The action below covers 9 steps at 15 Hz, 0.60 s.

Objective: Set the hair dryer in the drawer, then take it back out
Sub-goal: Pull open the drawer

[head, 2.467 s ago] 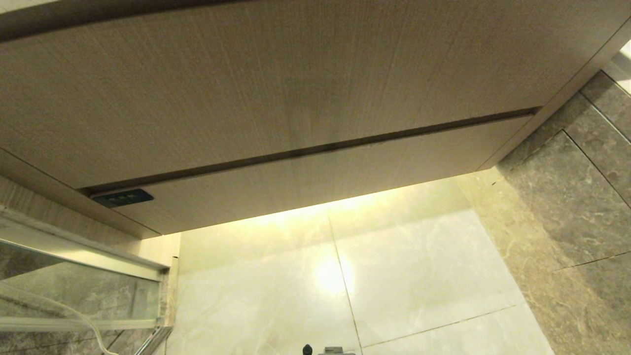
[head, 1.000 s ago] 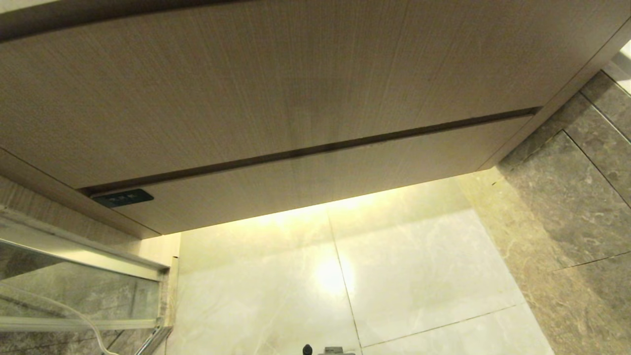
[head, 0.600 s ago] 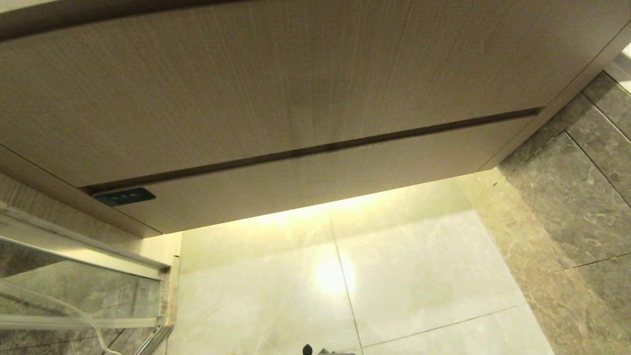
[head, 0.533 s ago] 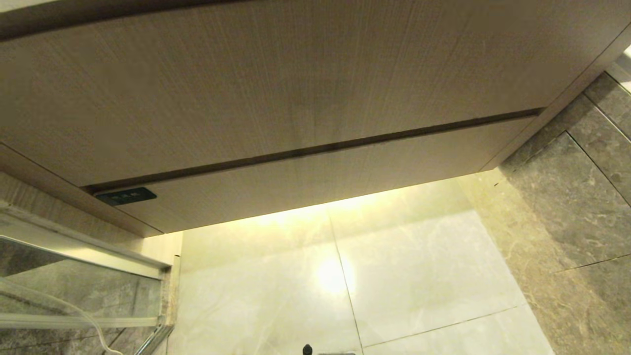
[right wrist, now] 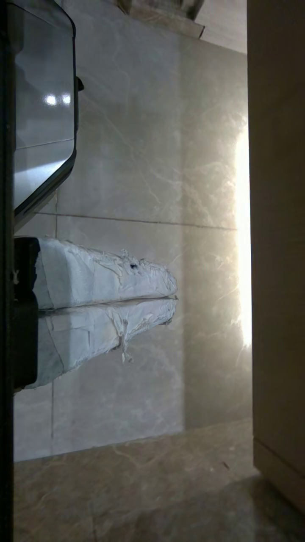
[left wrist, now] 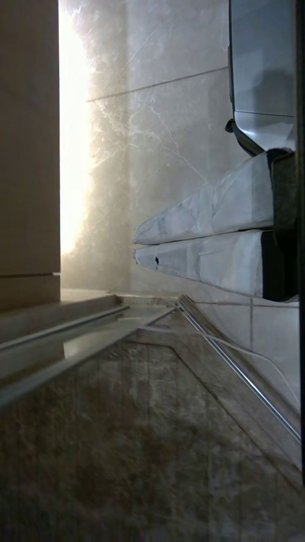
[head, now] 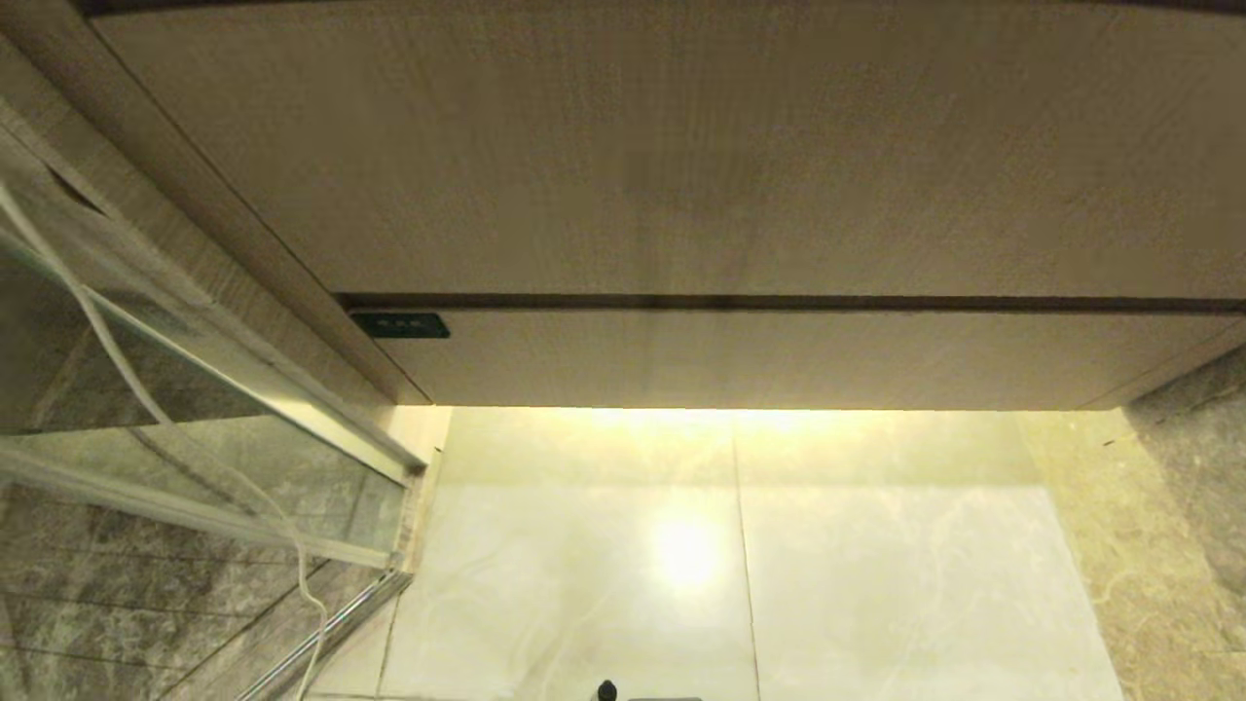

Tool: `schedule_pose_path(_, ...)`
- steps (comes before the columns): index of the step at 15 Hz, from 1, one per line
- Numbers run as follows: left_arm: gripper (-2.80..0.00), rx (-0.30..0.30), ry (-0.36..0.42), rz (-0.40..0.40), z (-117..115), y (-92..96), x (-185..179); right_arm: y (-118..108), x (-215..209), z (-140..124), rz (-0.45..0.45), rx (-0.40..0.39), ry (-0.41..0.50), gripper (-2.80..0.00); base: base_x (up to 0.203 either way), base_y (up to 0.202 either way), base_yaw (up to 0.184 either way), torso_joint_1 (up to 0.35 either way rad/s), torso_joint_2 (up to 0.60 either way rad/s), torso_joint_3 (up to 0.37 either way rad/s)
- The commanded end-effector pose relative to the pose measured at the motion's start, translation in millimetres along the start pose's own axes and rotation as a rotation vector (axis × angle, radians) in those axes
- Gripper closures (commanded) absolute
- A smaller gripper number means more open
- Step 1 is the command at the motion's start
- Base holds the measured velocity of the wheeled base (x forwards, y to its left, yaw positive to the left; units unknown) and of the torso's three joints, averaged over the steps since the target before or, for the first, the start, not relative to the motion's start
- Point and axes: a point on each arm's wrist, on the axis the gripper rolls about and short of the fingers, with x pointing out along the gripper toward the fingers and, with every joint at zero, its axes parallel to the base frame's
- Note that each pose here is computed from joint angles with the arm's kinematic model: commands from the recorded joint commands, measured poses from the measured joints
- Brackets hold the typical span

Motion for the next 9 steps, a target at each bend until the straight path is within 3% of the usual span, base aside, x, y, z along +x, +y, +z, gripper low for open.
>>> schedule_pose_path(1, 0.0, 0.0, 0.0, 0.0, -0.4, 0.0, 0.0, 0.0, 0.3, -0.9, 0.0, 0.002, 0.005, 0.0, 0.004, -0.006, 0.068, 0.002, 0.0, 0.002)
schedule_pose_path(9, 0.0, 0.0, 0.001, 0.0, -0.4, 0.0, 0.1, 0.0, 0.3, -0.9, 0.003, 0.002, 0.005, 0.0, 0.0, 0.0, 0.0, 0.0, 0.0, 0.0)
